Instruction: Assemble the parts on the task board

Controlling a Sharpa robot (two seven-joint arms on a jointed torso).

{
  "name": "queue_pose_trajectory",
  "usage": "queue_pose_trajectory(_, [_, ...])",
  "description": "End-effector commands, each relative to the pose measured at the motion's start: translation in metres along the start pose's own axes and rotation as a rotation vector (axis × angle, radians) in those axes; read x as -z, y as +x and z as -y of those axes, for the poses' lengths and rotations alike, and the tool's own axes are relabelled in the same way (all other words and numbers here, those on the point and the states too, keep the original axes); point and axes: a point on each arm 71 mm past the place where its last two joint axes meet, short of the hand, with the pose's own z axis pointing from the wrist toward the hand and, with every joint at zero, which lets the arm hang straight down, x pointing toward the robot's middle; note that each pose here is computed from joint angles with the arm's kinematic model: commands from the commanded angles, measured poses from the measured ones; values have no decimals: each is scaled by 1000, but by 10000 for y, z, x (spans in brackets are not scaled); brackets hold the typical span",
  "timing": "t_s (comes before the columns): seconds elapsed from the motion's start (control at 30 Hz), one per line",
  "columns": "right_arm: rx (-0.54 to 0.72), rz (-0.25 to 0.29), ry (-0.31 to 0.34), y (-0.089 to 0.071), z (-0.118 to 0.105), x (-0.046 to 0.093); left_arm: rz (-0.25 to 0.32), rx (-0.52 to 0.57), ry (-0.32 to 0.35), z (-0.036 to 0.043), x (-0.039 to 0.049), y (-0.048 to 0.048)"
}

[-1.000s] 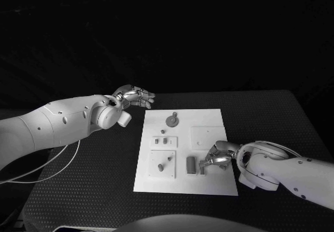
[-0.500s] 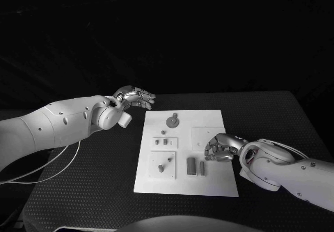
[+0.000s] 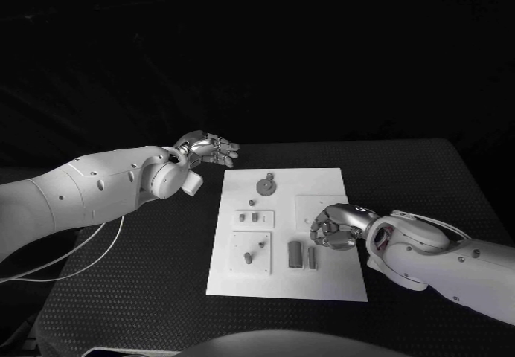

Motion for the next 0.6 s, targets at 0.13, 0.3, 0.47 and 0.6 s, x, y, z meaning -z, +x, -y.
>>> queue_pose_trajectory(0.13, [49, -60, -46, 78, -58, -12, -16, 4, 8, 15, -5, 19])
queue_pose_trajectory(0.3, [57, -54, -49, 92, -68, -26, -16, 4, 8, 15, -5, 20])
queue_pose_trajectory(0.47, [68, -56, -51, 109, -81, -41, -16, 3, 8, 15, -3, 19])
queue_pose_trajectory(0.6, [87, -56, -49, 125, -73, -50, -16, 3, 8, 15, -2, 20])
